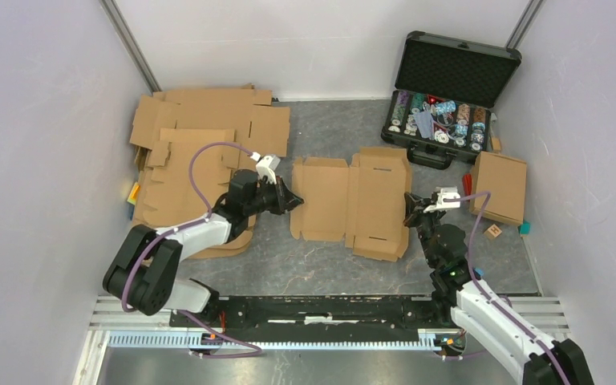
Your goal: Fold the paper box
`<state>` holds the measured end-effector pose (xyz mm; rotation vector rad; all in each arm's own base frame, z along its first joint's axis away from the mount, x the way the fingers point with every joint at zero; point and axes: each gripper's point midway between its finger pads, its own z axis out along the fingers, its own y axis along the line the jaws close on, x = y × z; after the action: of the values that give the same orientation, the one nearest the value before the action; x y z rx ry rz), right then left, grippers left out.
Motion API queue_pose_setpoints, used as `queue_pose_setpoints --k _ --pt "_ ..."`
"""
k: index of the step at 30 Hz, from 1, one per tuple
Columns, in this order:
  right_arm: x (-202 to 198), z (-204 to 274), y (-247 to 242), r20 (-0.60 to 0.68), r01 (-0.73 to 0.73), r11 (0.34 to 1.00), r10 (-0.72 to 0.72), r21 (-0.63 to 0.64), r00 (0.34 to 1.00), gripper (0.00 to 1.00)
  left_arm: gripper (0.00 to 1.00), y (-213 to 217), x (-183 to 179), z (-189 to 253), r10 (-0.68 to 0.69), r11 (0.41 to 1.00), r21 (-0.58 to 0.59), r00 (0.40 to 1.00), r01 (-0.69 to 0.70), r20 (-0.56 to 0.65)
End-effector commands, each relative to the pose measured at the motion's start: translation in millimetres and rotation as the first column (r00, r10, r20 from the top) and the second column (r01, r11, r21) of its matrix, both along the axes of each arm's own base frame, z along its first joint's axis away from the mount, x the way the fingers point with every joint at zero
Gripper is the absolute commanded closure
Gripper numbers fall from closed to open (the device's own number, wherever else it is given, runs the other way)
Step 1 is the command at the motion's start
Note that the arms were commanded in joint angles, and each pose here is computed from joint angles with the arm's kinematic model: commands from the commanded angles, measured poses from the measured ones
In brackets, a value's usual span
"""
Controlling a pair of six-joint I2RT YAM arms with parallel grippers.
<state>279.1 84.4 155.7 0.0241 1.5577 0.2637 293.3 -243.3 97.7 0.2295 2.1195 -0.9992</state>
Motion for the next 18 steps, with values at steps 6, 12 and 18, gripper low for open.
queue_pose_setpoints --k 6,12,18 --pt "4.7 -3.6 -2.2 0.023 0.032 0.997 -0.033 0.068 0.999 1.0 0.94 -3.8 -5.3 50.7 -0.017 0.993 -0.114 0.988 0.034 0.151" --pt "6.8 3.8 -13.8 0.044 0.092 0.995 -0.094 0.045 0.995 1.0 0.35 22.4 8.1 33.8 0.137 0.991 -0.018 0.984 -0.136 0.112" --pt "1.1 9.7 -2.1 0.092 0.008 1.0 -0.009 0.016 0.996 1.0 0.1 35.3 17.4 14.2 0.197 0.979 0.04 0.979 -0.199 0.052"
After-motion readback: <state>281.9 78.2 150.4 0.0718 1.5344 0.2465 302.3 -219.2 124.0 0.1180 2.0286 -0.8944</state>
